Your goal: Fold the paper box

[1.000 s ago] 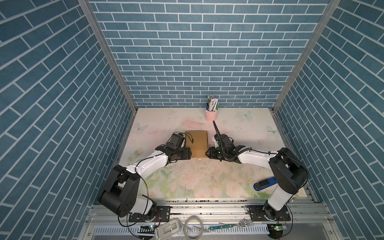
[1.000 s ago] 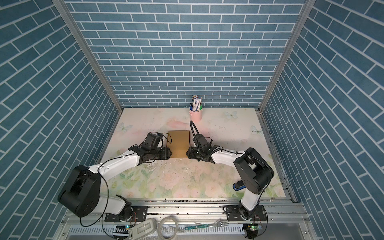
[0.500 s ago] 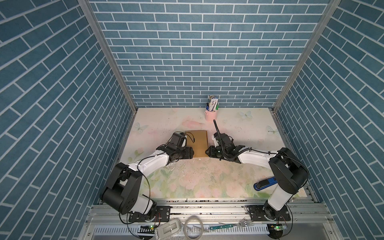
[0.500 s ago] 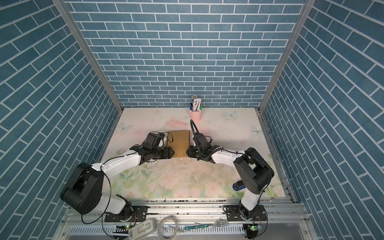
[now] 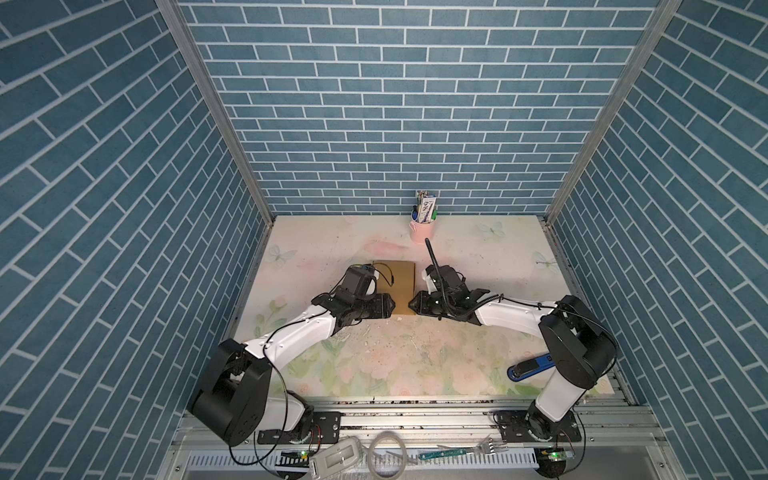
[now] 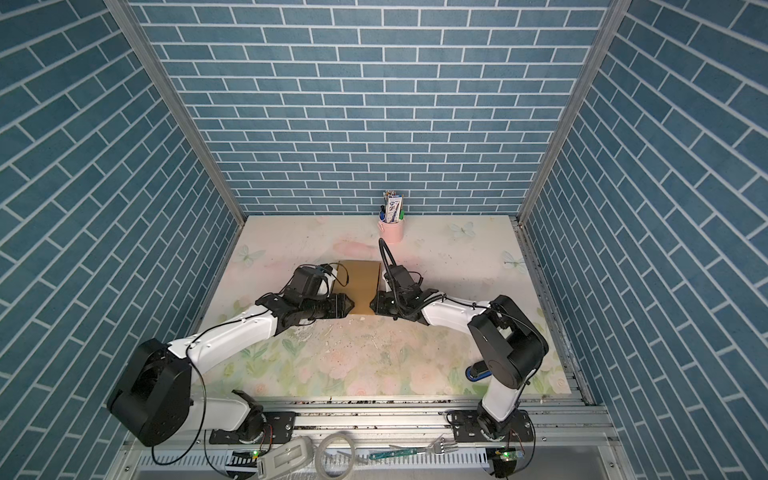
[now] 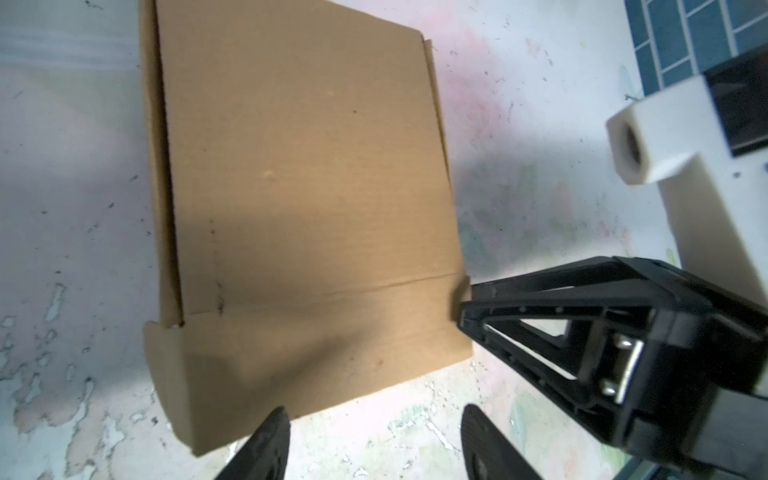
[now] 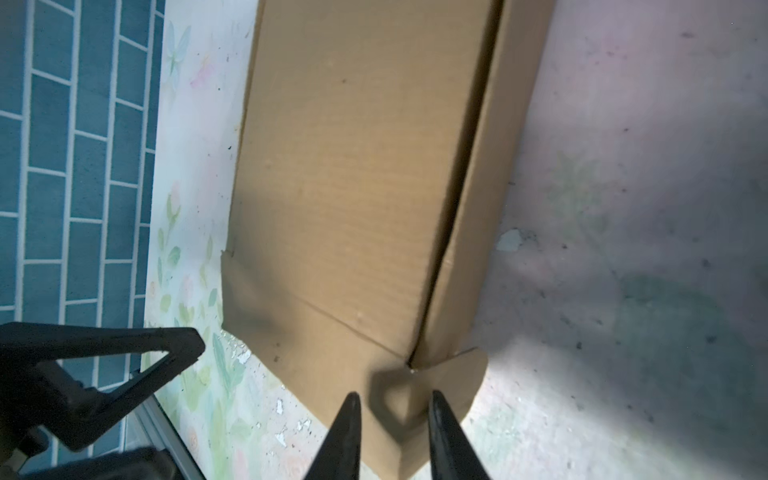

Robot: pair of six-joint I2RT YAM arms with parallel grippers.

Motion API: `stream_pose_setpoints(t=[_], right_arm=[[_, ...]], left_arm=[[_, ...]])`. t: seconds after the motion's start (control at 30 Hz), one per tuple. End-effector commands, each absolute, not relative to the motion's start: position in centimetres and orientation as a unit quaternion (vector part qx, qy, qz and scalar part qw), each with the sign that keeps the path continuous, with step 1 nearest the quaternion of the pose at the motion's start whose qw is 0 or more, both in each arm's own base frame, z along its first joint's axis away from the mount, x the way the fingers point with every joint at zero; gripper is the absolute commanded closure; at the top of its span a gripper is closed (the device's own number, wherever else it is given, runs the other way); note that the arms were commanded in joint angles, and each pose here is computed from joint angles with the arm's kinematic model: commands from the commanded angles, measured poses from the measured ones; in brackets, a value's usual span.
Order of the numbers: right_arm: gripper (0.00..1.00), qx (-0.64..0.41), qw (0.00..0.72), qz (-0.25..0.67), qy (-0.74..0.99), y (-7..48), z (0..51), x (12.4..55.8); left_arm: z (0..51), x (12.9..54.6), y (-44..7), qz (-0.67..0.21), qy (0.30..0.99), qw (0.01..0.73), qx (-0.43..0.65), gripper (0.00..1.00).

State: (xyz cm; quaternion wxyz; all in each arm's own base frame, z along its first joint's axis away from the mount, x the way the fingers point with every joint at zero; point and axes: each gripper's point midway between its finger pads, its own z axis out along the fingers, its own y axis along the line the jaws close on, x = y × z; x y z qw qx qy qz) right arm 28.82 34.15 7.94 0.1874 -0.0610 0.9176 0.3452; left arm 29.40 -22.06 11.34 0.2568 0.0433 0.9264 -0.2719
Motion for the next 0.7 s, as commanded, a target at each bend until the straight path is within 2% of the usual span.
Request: stream_pose_setpoints(t=[0.0,0.17,0.33,0.67], right_arm=[[0.69,-0.055,0.184,0.366,0.911,34.7,10.1,28.5],[0.69,-0.053,0.185,0.366,0.910,34.6,10.4,28.6],[0.64,-0.050,0.198,0.347,0.915,33.6,10.2,28.8],[0.59,-0.017,0.238,0.322,0.916,31.6,10.1,31.6]], left_arm=[[12.5,29.2,-22.5,-0.284,0.923,0.258,0.045,0.33],[12.0,28.8,-22.3,-0.278,0.926,0.253,0.044,0.33],[12.0,28.9,-19.8,-0.224,0.937,0.266,0.026,0.32],[11.1,33.2,-13.9,-0.180,0.936,0.294,-0.074,0.31]])
